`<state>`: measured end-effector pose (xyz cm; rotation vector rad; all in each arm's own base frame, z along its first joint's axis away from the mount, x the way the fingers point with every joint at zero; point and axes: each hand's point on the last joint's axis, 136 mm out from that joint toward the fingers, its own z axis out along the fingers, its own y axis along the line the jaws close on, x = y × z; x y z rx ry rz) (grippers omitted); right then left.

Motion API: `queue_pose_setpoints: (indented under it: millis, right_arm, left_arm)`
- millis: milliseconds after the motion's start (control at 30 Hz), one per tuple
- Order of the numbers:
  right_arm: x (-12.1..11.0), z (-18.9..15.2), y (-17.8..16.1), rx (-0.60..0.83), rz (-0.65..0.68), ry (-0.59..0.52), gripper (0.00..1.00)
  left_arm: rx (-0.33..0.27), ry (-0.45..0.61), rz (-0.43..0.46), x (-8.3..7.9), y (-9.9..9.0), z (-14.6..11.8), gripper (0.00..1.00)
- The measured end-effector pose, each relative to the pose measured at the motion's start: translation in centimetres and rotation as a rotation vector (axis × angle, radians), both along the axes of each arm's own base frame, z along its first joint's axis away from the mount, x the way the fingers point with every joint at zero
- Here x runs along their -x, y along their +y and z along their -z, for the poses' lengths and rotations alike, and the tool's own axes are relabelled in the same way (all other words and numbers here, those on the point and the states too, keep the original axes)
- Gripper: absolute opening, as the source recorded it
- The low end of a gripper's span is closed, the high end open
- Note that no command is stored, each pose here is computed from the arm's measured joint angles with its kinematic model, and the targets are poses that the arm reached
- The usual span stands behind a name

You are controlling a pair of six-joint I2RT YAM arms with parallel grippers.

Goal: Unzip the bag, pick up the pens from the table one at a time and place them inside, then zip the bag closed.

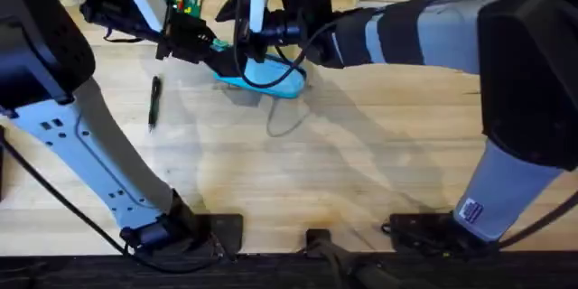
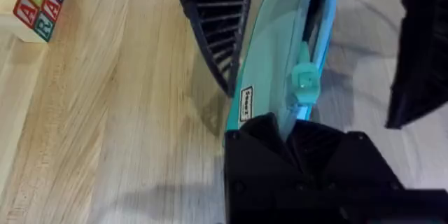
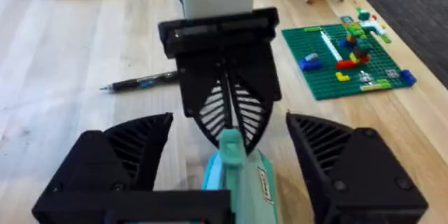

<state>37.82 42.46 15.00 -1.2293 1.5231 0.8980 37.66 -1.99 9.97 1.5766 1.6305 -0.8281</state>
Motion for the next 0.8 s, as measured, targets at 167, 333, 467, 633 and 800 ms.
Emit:
queue_pose_setpoints:
  millis: [167,333,467,633,800]
  right_arm:
    - [0.5,-0.2,0.4,-0.011,-0.009,0.029,0.996]
    - [0.3,-0.2,0.2,-0.014,-0.005,0.039,0.996]
    - [0.1,0.2,-0.2,-0.002,0.005,0.058,0.996]
    - [-0.2,0.4,-1.6,0.036,0.031,0.116,0.996]
    - [-0.5,-0.3,-3.6,0.065,0.067,0.165,0.998]
  left_arm:
    - [0.000,0.000,0.000,0.0,0.0,0.0,0.042]
    - [0.000,0.000,0.000,0.0,0.0,0.0,0.042]
    - [0.000,0.000,0.000,0.0,0.0,0.0,0.042]
    - [0.000,0.001,0.000,0.0,0.0,0.0,0.042]
    - [0.000,0.000,0.000,0.0,0.0,0.0,0.042]
